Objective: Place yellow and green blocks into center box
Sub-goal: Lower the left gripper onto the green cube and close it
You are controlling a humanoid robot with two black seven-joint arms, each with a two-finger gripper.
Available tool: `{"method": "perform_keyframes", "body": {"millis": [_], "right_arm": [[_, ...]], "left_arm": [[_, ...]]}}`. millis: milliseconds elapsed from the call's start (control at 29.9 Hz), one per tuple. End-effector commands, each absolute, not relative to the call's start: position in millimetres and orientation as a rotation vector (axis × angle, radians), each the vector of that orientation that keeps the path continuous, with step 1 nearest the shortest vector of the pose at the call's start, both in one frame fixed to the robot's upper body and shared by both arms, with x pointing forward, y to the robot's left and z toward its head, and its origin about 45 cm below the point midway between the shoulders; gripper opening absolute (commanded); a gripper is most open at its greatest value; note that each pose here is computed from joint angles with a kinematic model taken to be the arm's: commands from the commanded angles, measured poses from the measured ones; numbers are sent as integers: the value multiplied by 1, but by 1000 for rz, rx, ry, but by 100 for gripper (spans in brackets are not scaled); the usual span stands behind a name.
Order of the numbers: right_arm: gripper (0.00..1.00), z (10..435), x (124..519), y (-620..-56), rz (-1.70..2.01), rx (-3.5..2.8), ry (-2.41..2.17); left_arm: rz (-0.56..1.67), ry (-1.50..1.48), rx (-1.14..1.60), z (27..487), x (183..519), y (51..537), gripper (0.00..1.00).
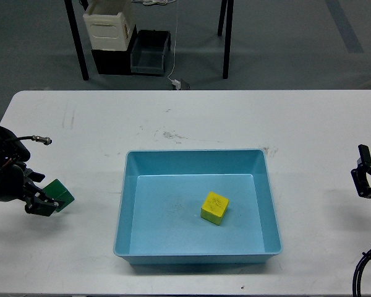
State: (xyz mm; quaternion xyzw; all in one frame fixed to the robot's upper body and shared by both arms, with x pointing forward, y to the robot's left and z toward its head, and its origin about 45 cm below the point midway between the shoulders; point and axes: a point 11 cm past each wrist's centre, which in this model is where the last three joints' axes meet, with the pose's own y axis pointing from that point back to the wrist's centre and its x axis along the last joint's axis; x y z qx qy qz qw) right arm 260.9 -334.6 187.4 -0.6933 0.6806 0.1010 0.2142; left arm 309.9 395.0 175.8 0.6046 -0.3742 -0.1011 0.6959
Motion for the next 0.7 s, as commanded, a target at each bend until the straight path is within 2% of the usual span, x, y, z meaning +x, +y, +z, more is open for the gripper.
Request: {"method": "perform_keyframes", "body": {"millis": [0,100,201,267,501,669], "right_arm": [[100,187,261,-335,280,-1923,1889],[100,187,261,-335,282,-1923,1890],[100,187,261,-335,280,-1923,1889],[100,187,261,-335,280,-1923,1889],[100,187,261,-335,280,-1922,1891],[100,187,261,-335,280,-1921,1893]], "left_arm": [[-230,-829,1342,172,309,393,99],[-240,-826,1337,168,308,390,96],[-241,-823,1336,167,308,390,77],[-225,-854,1332,167,311,391,68],[-211,-907,1318,155,313,394,42],[-197,-944,1309,155,313,397,33]]}}
